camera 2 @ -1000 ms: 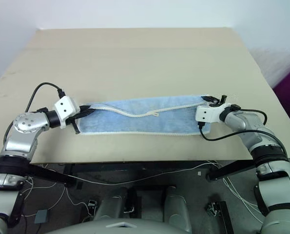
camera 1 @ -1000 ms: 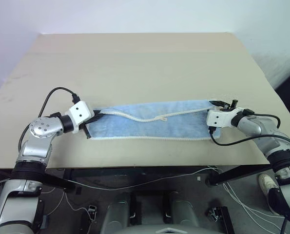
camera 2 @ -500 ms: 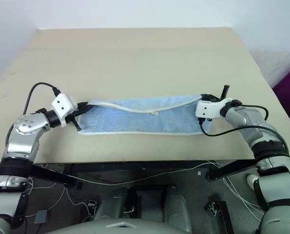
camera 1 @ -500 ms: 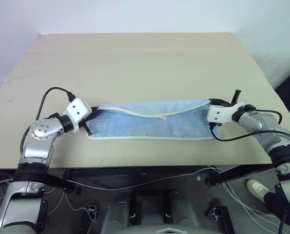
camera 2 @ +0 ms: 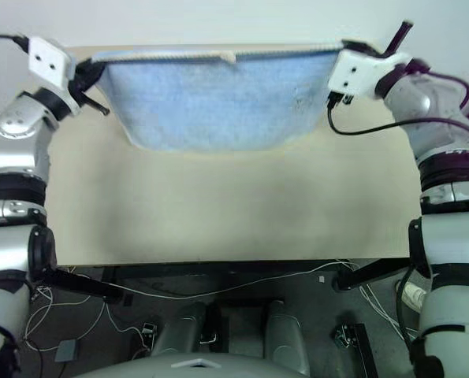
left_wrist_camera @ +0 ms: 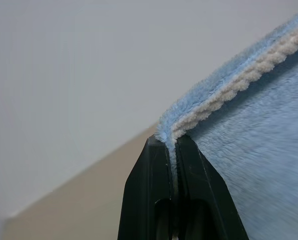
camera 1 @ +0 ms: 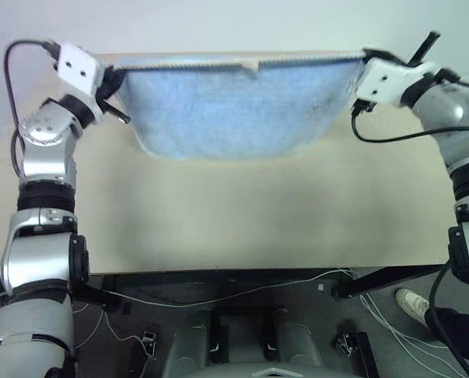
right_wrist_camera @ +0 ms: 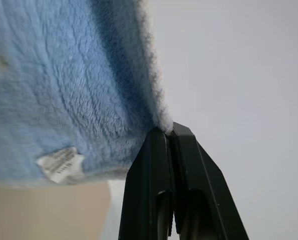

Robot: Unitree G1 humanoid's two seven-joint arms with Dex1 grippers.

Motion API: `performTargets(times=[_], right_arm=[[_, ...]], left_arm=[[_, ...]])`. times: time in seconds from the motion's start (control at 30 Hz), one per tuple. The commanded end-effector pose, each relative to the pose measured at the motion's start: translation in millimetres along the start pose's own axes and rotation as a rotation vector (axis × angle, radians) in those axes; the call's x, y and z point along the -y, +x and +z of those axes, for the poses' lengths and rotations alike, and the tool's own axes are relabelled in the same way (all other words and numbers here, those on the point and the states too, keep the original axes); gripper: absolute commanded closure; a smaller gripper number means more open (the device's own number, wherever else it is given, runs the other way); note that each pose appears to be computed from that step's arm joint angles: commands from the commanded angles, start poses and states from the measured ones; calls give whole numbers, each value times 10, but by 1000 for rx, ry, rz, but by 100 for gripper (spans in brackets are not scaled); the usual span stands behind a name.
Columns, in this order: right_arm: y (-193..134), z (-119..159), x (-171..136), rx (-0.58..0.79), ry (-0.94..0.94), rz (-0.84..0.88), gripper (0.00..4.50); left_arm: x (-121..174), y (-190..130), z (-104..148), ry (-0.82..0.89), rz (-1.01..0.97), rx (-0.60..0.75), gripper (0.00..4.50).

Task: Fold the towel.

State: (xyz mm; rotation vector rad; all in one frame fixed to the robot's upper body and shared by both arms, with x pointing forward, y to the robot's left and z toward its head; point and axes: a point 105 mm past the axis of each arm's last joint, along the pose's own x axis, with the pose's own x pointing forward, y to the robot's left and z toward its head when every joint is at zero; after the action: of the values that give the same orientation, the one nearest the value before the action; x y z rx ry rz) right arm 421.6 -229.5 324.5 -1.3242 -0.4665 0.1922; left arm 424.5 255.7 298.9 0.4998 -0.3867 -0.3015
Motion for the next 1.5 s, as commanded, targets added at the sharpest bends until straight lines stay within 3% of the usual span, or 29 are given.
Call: performTargets(times=[0.03, 0.2, 0.3, 0.5, 0.77, 0.9, 1.17, 1.5], right_arm=[[-225, 89, 219, 84, 111, -15, 448], [-623, 126, -248, 104, 284, 234, 448], [-919, 101, -600, 49, 372, 404, 448], [-1408, 159, -973, -40, 526, 654, 448], [-1807, 259, -1034, -102, 623, 843, 448], [-1671, 286, -1034, -70, 593, 830, 448], [-1095, 121, -1200, -72, 484, 741, 448], [-634, -74, -1452, -99, 456, 674, 448]], left_arm=[[-179, -238, 105, 10, -5, 40, 450], [135, -712, -62, -45, -211, -10, 450], [429, -1052, -173, -100, -357, -94, 450], [760, -1565, -275, -164, -527, -261, 450], [868, -2055, -323, -259, -614, -410, 450], [935, -2086, -414, -272, -624, -454, 450], [778, -1628, -770, -179, -433, -455, 450], [858, -1241, -1005, -93, -432, -449, 450]])
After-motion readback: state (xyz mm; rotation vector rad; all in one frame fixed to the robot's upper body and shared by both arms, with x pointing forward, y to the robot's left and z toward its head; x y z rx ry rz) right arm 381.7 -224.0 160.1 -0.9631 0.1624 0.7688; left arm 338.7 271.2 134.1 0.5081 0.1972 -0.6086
